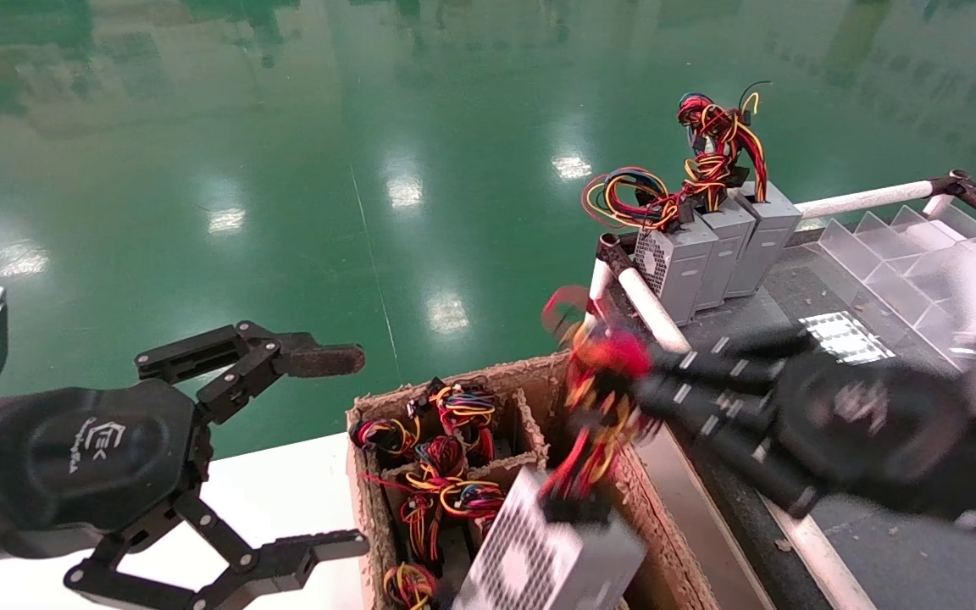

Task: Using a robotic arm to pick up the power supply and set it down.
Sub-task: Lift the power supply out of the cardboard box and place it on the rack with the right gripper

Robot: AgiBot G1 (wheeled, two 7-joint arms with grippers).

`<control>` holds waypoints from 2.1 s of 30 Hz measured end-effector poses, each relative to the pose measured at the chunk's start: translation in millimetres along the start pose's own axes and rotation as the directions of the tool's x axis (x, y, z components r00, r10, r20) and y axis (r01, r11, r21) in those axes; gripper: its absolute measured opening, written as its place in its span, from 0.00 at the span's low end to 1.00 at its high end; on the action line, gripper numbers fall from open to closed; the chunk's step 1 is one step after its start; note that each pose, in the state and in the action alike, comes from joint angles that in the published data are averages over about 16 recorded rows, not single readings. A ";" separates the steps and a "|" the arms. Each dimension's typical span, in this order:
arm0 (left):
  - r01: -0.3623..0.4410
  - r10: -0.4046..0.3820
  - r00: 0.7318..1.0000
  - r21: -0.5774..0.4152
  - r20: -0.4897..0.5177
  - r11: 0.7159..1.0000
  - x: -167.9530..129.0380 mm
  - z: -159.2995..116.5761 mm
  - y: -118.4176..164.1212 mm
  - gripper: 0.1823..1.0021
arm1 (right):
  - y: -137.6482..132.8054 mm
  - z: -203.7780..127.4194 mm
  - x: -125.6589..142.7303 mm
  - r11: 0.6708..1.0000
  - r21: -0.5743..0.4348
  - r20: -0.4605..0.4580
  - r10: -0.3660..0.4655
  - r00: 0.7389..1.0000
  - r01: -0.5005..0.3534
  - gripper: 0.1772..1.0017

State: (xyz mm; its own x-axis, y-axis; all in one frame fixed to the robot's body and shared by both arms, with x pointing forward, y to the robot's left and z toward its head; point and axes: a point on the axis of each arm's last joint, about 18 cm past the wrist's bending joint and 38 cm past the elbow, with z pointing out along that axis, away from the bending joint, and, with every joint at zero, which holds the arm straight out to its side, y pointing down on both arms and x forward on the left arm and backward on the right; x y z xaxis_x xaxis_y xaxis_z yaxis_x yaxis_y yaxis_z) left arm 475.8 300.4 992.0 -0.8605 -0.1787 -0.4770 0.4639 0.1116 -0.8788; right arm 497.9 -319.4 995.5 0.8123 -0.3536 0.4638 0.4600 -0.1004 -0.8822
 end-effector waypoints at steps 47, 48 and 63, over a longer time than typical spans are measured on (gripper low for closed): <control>0.000 0.000 1.000 0.000 0.000 1.000 0.0 0.0 0.0 1.00 | -3.8 -133.0 84.5 0.979 -0.190 -0.376 -0.143 0.915 0.075 0.07; 0.000 0.000 1.000 0.000 0.000 1.000 0.0 0.0 0.0 1.00 | -2.8 -129.8 84.9 0.979 -0.188 -0.370 -0.140 0.918 0.074 0.07; 0.000 0.000 1.000 0.000 0.000 1.000 0.0 0.0 0.0 1.00 | 12.1 -78.9 108.1 0.978 -0.191 -0.339 -0.151 0.929 0.089 0.07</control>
State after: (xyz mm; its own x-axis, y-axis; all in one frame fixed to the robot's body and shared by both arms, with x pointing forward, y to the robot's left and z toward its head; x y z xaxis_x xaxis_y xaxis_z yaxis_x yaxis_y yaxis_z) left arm 475.8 300.4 992.0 -0.8605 -0.1787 -0.4770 0.4639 0.1116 -0.8788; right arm 562.9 -432.3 1028.5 0.5633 -0.6288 0.5361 0.4536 -0.3069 -0.8367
